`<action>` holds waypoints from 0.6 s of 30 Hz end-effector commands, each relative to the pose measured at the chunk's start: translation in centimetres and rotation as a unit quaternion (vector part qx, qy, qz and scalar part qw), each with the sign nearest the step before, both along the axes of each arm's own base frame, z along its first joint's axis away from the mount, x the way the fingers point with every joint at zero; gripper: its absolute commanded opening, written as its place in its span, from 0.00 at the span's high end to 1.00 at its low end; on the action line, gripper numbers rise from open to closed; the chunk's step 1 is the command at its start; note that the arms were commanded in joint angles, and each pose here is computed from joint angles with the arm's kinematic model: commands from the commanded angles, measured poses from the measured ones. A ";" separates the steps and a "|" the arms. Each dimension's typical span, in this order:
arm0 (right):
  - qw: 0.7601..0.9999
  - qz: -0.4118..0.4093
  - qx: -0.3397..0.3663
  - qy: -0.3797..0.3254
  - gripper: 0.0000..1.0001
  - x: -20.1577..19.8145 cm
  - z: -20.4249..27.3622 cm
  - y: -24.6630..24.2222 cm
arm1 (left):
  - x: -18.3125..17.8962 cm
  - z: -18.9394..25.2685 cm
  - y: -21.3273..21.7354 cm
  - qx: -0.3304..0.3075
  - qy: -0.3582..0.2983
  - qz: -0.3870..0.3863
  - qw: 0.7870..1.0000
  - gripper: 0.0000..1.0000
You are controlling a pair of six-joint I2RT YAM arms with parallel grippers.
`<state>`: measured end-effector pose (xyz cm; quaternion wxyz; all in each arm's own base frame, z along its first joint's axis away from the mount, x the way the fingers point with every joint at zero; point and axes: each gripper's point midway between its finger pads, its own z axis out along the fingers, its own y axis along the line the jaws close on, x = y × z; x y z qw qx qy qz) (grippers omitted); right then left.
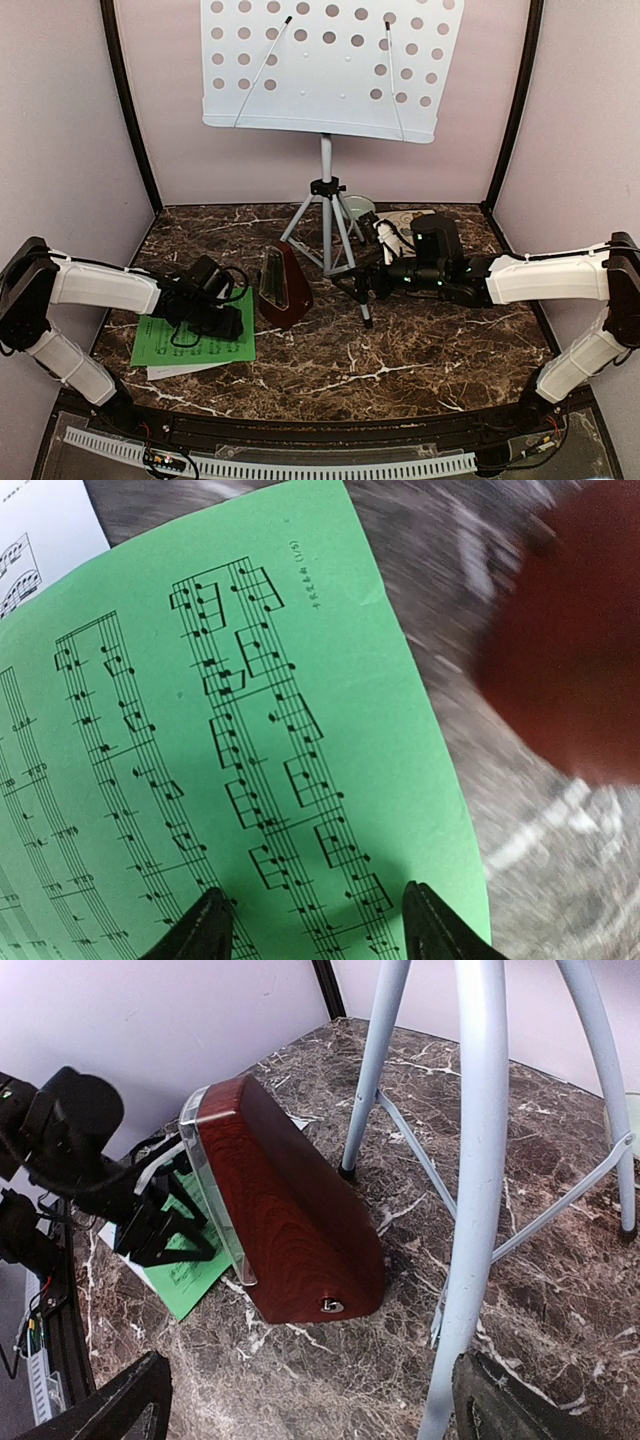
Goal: Set up the instrument practice props
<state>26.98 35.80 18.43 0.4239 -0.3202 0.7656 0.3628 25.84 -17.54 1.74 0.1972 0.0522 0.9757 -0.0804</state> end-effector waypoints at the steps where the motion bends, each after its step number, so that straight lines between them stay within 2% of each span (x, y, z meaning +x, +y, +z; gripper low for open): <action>1: 1.000 0.000 0.006 -0.025 0.01 0.3 1.7 0.4 | -9.9 -3.7 -1.2 -0.003 0.148 -0.056 0.987 0.41; 5: 1.000 -0.001 0.004 -0.023 0.01 0.3 1.7 0.3 | -12.1 -2.6 -5.8 -0.058 0.137 -0.122 0.981 0.41; 11: 1.000 -0.005 0.002 -0.023 0.01 0.3 1.8 0.1 | -13.9 -1.7 -13.9 -0.106 0.118 -0.240 0.958 0.43; 14: 1.000 -0.006 -0.007 -0.020 0.02 0.1 1.4 -0.2 | -13.0 0.0 -14.9 -0.130 0.083 -0.246 0.957 0.44; 18: 1.000 -0.006 -0.011 -0.012 0.02 -0.2 0.6 -0.4 | -11.1 4.4 -14.8 -0.155 -0.001 -0.242 0.958 0.39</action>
